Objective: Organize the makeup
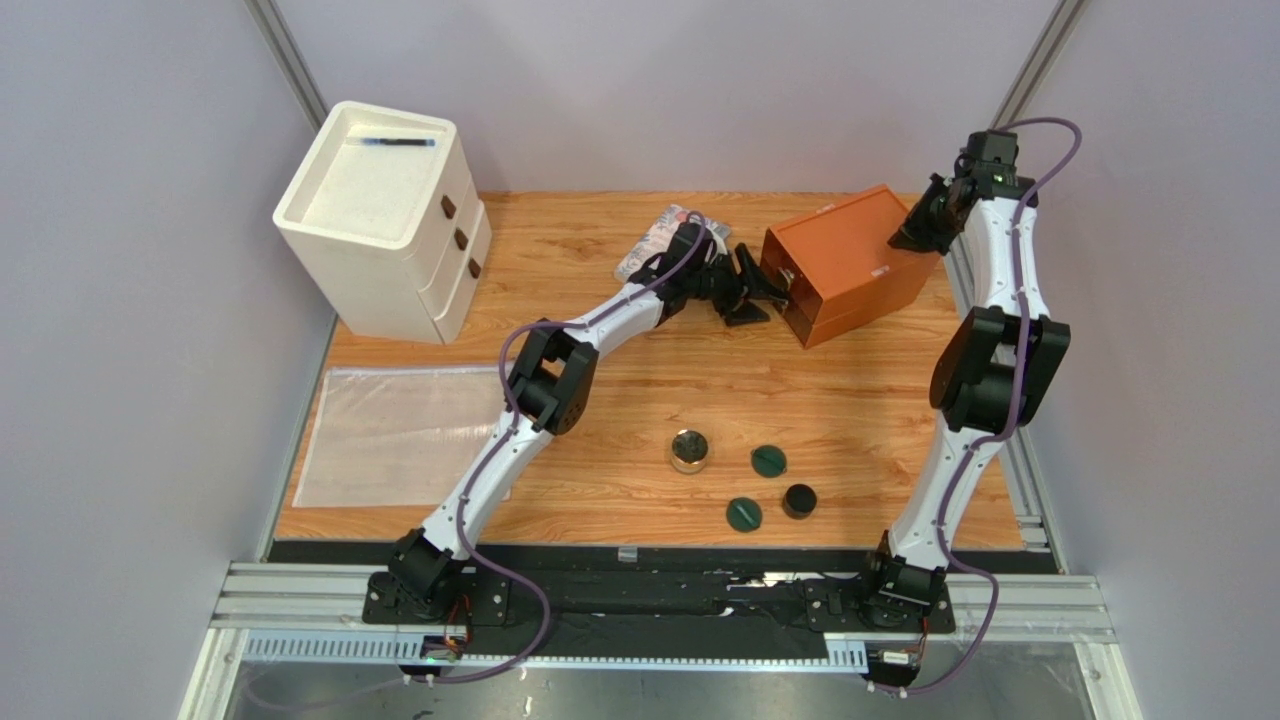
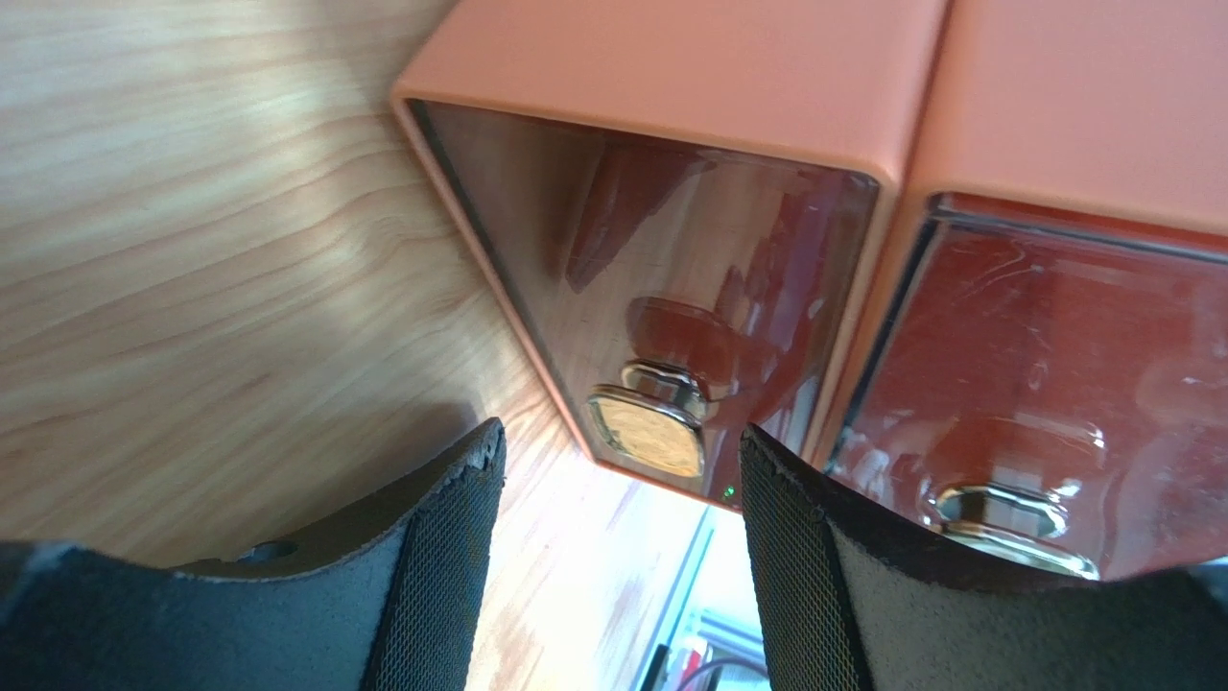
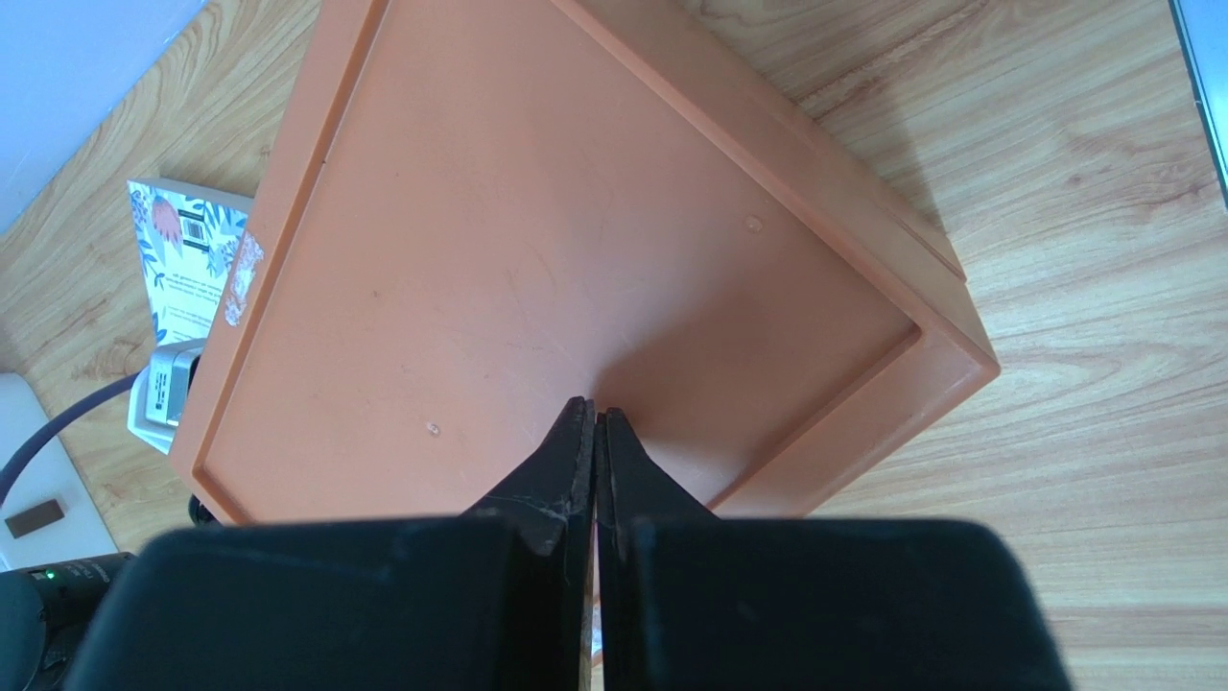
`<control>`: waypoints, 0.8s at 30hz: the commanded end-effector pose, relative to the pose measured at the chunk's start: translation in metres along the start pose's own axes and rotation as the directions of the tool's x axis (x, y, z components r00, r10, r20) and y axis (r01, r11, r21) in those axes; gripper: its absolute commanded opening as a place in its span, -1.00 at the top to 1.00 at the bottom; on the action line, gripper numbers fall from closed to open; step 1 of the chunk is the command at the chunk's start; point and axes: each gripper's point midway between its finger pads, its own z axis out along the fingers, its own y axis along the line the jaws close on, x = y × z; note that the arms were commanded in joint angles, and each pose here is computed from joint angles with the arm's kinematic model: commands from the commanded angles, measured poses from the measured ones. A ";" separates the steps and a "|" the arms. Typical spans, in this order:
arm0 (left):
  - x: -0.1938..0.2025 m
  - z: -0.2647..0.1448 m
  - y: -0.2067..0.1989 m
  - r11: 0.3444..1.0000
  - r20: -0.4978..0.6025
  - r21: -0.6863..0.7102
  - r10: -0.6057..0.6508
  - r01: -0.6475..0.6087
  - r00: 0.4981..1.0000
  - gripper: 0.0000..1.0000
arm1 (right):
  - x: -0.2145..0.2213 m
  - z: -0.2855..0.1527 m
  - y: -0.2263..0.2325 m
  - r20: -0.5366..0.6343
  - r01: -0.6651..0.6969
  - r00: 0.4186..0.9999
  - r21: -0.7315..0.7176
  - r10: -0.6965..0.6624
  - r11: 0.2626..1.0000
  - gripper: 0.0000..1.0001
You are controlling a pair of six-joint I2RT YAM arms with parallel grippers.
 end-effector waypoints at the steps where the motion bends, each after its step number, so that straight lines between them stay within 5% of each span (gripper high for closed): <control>1: -0.001 0.002 -0.009 1.000 0.021 -0.010 0.029 -0.029 0.999 -0.33 | 0.010 0.005 -0.002 -0.025 0.013 1.000 0.002 -0.013 1.000 1.00; 24: -0.020 -0.020 0.015 0.980 0.113 -0.200 0.047 -0.024 0.993 -0.23 | 0.026 0.012 -0.010 -0.070 0.016 0.997 0.013 -0.015 1.000 1.00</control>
